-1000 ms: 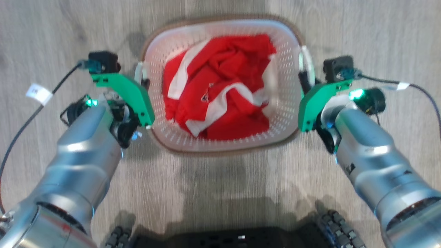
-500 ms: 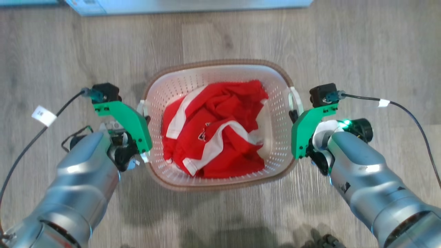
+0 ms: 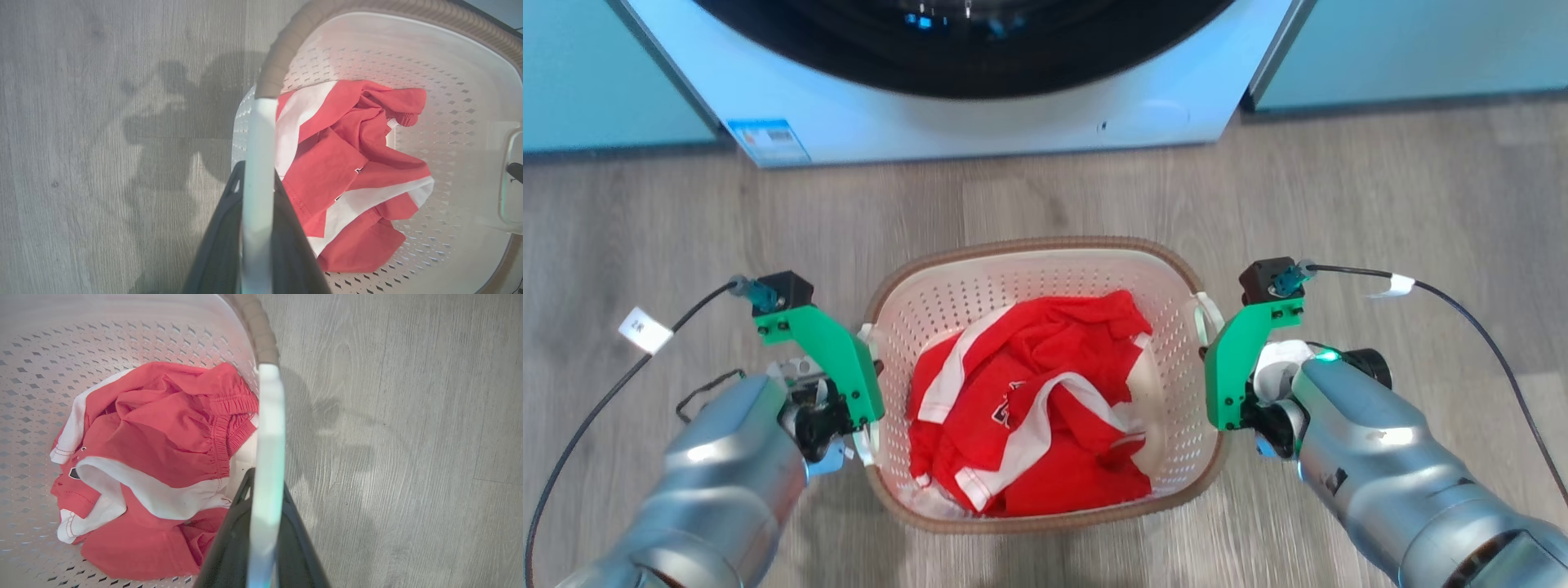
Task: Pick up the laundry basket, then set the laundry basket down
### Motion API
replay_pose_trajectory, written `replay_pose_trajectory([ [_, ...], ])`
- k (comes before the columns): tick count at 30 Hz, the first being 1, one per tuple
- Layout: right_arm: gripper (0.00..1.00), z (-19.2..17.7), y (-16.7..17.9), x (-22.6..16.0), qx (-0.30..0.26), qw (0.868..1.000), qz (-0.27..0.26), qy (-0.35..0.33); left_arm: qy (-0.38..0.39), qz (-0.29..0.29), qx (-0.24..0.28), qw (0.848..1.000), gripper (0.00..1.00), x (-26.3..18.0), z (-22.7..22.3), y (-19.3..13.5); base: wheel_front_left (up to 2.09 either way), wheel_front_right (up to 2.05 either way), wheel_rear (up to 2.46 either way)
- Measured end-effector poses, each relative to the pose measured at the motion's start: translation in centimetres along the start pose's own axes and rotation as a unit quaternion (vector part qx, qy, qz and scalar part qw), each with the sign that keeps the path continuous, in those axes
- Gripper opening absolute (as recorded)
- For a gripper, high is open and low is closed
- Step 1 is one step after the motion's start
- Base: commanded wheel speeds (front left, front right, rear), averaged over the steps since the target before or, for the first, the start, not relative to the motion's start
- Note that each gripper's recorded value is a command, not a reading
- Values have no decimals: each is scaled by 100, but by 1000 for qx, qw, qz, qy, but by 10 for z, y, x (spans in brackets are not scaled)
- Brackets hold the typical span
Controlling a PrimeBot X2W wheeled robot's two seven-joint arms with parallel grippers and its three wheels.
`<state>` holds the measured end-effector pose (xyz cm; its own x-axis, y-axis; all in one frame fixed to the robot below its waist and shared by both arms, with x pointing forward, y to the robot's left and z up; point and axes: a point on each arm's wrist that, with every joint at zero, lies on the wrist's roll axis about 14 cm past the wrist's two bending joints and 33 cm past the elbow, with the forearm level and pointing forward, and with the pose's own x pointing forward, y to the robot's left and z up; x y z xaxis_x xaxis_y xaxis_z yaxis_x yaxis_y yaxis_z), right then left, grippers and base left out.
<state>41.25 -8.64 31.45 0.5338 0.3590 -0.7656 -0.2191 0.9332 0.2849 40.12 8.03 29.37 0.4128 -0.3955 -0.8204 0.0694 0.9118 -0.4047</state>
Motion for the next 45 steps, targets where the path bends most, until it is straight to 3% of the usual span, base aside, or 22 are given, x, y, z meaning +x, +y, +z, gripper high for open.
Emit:
replay_pose_trajectory([
  [23, 0, 23, 23, -68, -1, 999, -3, -45, -45, -5, 9, 999, 0, -63, 0, -26, 0, 0, 0],
  [45, 0, 27, 24, -78, 0, 998, -5, -56, -52, -5, 21, 998, 0, -71, 2, -32, 0, 0, 0],
])
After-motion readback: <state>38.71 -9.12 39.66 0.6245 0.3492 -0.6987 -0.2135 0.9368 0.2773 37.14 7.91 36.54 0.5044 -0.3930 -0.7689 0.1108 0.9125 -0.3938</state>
